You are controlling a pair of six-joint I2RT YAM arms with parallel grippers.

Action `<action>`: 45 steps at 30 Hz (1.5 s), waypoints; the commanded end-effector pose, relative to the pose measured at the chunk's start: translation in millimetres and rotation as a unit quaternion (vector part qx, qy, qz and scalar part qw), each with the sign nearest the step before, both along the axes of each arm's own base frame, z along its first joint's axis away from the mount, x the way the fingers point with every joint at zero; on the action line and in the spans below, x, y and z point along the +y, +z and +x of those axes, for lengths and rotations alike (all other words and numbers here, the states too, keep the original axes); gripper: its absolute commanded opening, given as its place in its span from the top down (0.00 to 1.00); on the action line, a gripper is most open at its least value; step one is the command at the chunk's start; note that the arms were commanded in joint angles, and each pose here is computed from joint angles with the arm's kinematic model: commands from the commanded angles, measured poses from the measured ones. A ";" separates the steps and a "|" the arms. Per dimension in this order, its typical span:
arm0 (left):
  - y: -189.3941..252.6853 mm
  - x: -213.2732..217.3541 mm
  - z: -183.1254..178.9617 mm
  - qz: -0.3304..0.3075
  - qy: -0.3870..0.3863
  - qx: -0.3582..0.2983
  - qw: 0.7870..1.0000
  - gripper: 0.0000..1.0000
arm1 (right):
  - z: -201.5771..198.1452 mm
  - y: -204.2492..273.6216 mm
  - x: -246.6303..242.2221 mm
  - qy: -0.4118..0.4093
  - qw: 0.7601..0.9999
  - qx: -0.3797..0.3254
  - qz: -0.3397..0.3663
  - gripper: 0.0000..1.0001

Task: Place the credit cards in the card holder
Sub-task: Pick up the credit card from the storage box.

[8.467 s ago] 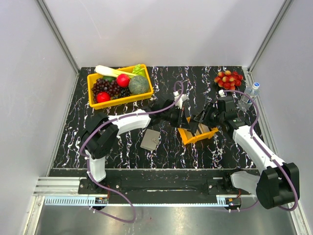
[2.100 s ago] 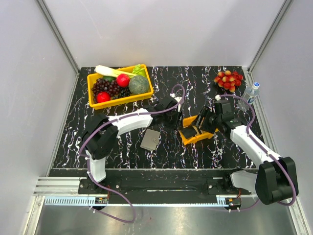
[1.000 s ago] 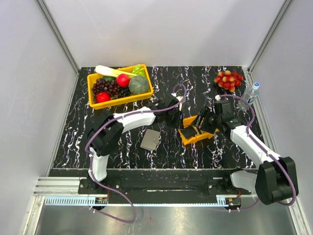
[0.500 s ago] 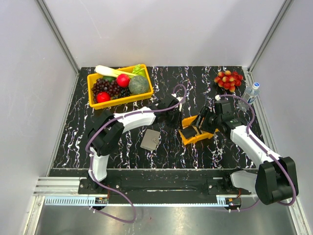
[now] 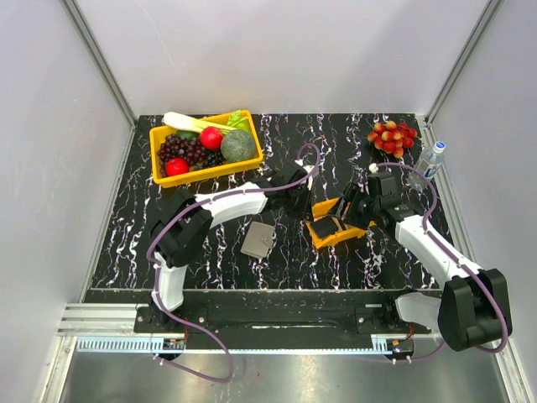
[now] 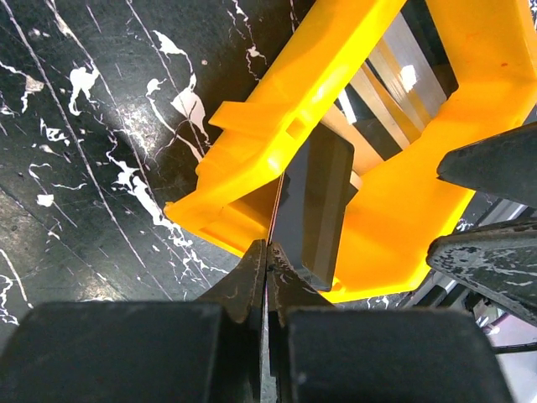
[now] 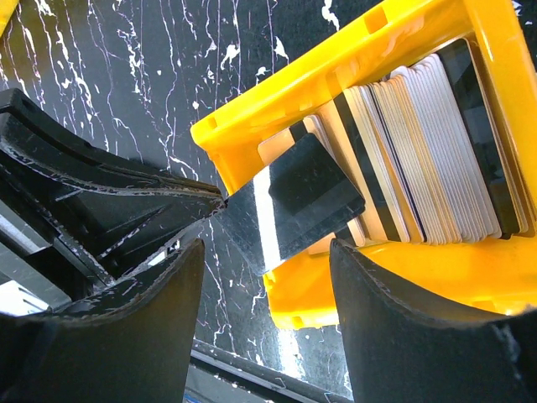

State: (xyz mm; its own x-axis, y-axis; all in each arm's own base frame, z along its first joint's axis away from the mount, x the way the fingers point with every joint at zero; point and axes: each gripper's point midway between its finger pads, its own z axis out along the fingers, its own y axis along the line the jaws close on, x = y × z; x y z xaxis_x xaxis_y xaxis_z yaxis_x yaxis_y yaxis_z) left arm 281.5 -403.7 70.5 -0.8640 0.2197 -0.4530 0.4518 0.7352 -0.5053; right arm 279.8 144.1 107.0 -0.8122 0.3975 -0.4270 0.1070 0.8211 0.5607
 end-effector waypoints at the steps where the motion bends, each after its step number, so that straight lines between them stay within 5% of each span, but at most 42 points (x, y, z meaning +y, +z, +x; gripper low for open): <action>1: 24.2 -15.0 10.2 -0.034 -0.016 -0.024 0.999 1.00 | 4.2 7.9 3.1 0.011 1.000 -0.025 0.004 0.33; 33: 31.3 -47.5 -25.1 -0.117 -0.103 0.050 0.986 0.97 | 2.1 9.2 2.4 0.010 1.000 -0.026 0.004 0.33; 45: 24.7 -49.6 -32.0 -0.116 -0.115 0.072 0.984 0.83 | 2.7 11.4 2.1 0.008 1.000 -0.029 0.004 0.33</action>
State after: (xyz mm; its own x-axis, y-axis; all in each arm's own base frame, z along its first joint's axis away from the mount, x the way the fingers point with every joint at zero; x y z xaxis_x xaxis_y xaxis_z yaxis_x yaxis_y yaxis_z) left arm 248.4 -441.1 80.9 -0.8776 0.3152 -0.3613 0.4786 0.5299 -0.7001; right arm 278.9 143.8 108.2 -0.8097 0.3982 -0.4311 0.1041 0.8204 0.5623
